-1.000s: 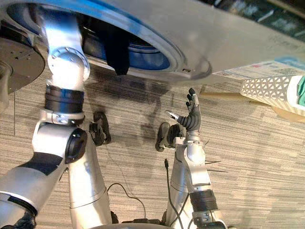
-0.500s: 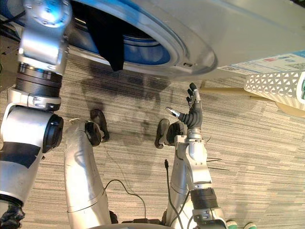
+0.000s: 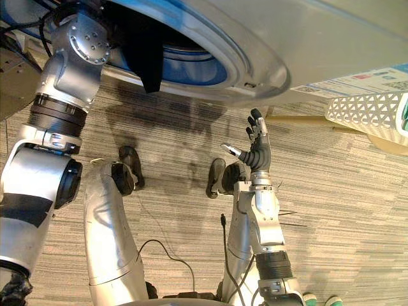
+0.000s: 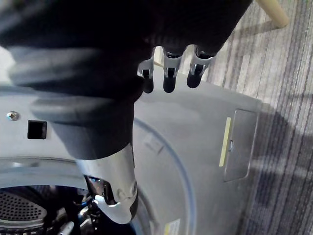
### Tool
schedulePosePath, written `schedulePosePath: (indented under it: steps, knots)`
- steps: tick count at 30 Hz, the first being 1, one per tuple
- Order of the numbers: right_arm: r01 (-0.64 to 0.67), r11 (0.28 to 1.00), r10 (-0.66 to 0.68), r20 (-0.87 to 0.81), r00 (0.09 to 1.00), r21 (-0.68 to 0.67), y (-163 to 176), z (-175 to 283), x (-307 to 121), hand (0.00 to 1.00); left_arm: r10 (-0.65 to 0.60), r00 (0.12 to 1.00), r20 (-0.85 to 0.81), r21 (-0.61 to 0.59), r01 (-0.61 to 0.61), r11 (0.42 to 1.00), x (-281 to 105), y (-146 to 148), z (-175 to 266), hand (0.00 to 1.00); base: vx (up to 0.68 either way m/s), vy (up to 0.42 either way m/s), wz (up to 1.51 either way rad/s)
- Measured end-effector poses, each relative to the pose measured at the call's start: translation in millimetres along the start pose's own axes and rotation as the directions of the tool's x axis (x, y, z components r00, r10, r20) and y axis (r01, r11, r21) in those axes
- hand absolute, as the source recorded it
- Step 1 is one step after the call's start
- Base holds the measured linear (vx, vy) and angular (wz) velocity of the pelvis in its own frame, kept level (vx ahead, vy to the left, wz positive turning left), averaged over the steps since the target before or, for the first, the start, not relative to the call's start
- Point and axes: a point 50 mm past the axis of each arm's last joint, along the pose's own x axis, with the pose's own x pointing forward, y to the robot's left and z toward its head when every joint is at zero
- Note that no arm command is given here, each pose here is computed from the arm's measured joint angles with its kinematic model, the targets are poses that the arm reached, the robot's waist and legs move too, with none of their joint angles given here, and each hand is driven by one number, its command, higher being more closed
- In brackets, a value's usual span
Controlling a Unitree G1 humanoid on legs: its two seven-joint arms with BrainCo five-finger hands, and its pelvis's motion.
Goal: Pick up the laundry basket with both hands and put the clothes into the washing machine.
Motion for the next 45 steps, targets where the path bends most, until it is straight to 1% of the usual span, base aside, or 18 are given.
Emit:
schedulePosePath:
  steps: [2, 4, 6, 9, 11, 13, 16, 18, 19, 21, 22, 24, 25, 30, 32, 37, 39, 45]
  knots:
    - [0.007, 1.000, -0.007, 0.001, 1.000, -0.010, 1.0, -0.1, -0.2, 0.00, 0.058, 0.998, -0.019, -0.115, -0.060, 0.992, -16.1, 0.3, -8.1, 0.00, 0.01, -0.007, 0.02]
    - [0.020, 1.000, -0.020, -0.004, 1.000, -0.020, 1.0, -1.2, -1.4, 0.00, 0.061, 0.996, -0.064, -0.212, -0.073, 0.975, -37.6, -11.0, -20.0, 0.00, 0.02, -0.029, 0.09]
    - [0.023, 0.998, -0.024, -0.025, 0.999, -0.053, -0.2, -5.6, -6.1, 0.00, 0.004, 0.989, -0.145, -0.356, -0.056, 0.933, -81.4, -42.1, -35.5, 0.00, 0.03, -0.072, 0.16]
    - [0.022, 0.995, -0.030, -0.074, 0.997, -0.100, -3.9, -15.2, -15.3, 0.00, -0.114, 0.951, -0.288, -0.479, -0.040, 0.877, -139.8, -77.5, -56.4, 0.00, 0.03, -0.102, 0.21]
    - [0.023, 0.988, -0.051, -0.184, 0.982, -0.154, -11.3, -35.0, -30.6, 0.00, -0.254, 0.866, -0.431, -0.556, -0.034, 0.830, -204.1, -105.5, -74.9, 0.00, 0.07, -0.092, 0.28]
    - [0.018, 0.980, -0.072, -0.274, 0.959, -0.198, -18.2, -50.3, -46.2, 0.00, -0.341, 0.796, -0.501, -0.613, -0.048, 0.788, -247.2, -117.4, -80.9, 0.00, 0.11, -0.080, 0.37]
    - [0.005, 0.973, -0.096, -0.384, 0.918, -0.231, -26.7, -68.7, -68.0, 0.00, -0.450, 0.714, -0.536, -0.686, -0.058, 0.725, -298.9, -124.3, -81.3, 0.00, 0.14, -0.071, 0.28]
    - [-0.012, 0.963, -0.124, -0.481, 0.868, -0.269, -37.7, -85.0, -91.2, 0.00, -0.544, 0.625, -0.561, -0.724, -0.051, 0.688, -340.5, -126.9, -84.6, 0.00, 0.16, -0.049, 0.23]
    - [-0.017, 0.961, -0.131, -0.509, 0.851, -0.277, -40.2, -89.3, -98.1, 0.00, -0.563, 0.601, -0.567, -0.732, -0.054, 0.679, -349.9, -128.2, -85.3, 0.00, 0.15, -0.018, 0.18]
    - [-0.032, 0.956, -0.154, -0.591, 0.792, -0.291, -47.3, -102.9, -117.9, 0.00, -0.634, 0.482, -0.605, -0.742, -0.051, 0.669, -387.0, -133.3, -92.6, 0.00, 0.16, 0.012, 0.13]
    - [-0.033, 0.956, -0.158, -0.606, 0.780, -0.292, -48.1, -105.6, -121.9, 0.00, -0.646, 0.447, -0.619, -0.740, -0.055, 0.670, -397.0, -133.5, -94.9, 0.00, 0.14, 0.040, 0.07]
    - [-0.039, 0.955, -0.176, -0.670, 0.721, -0.294, -51.7, -116.7, -137.7, 0.00, -0.680, 0.329, -0.655, -0.732, -0.052, 0.679, -429.2, -134.9, -101.0, 0.00, 0.14, 0.049, -0.03]
    - [-0.041, 0.955, -0.181, -0.686, 0.705, -0.293, -52.5, -119.6, -141.7, 0.00, -0.687, 0.300, -0.662, -0.729, -0.049, 0.682, -436.3, -135.6, -102.3, 0.00, 0.13, 0.041, -0.13]
    - [-0.013, 0.958, -0.233, -0.804, 0.547, -0.287, -61.8, -140.8, -183.9, 0.00, -0.711, 0.030, -0.703, -0.711, -0.040, 0.702, -501.8, -133.2, -106.9, 0.00, 0.15, 0.065, -0.23]
    - [0.012, 0.954, -0.267, -0.833, 0.484, -0.299, -70.0, -146.3, -198.2, 0.00, -0.704, -0.038, -0.709, -0.703, -0.028, 0.710, -518.2, -129.4, -107.3, 0.00, 0.15, 0.080, -0.28]
    - [0.118, 0.938, -0.346, -0.856, 0.384, -0.326, -87.3, -150.6, -218.1, 0.00, -0.685, -0.111, -0.720, -0.693, 0.067, 0.718, -536.6, -117.9, -114.5, 0.00, 0.13, 0.070, -0.31]
    - [0.137, 0.931, -0.365, -0.862, 0.351, -0.338, -91.9, -151.0, -226.3, 0.00, -0.686, -0.117, -0.718, -0.696, 0.095, 0.712, -538.6, -117.0, -114.7, 0.00, 0.05, 0.048, -0.30]
    - [0.162, 0.930, -0.366, -0.871, 0.328, -0.330, -91.2, -154.1, -226.8, 0.00, -0.707, -0.168, -0.687, -0.727, 0.178, 0.663, -549.1, -121.6, -107.8, 0.00, -0.03, 0.036, -0.63]
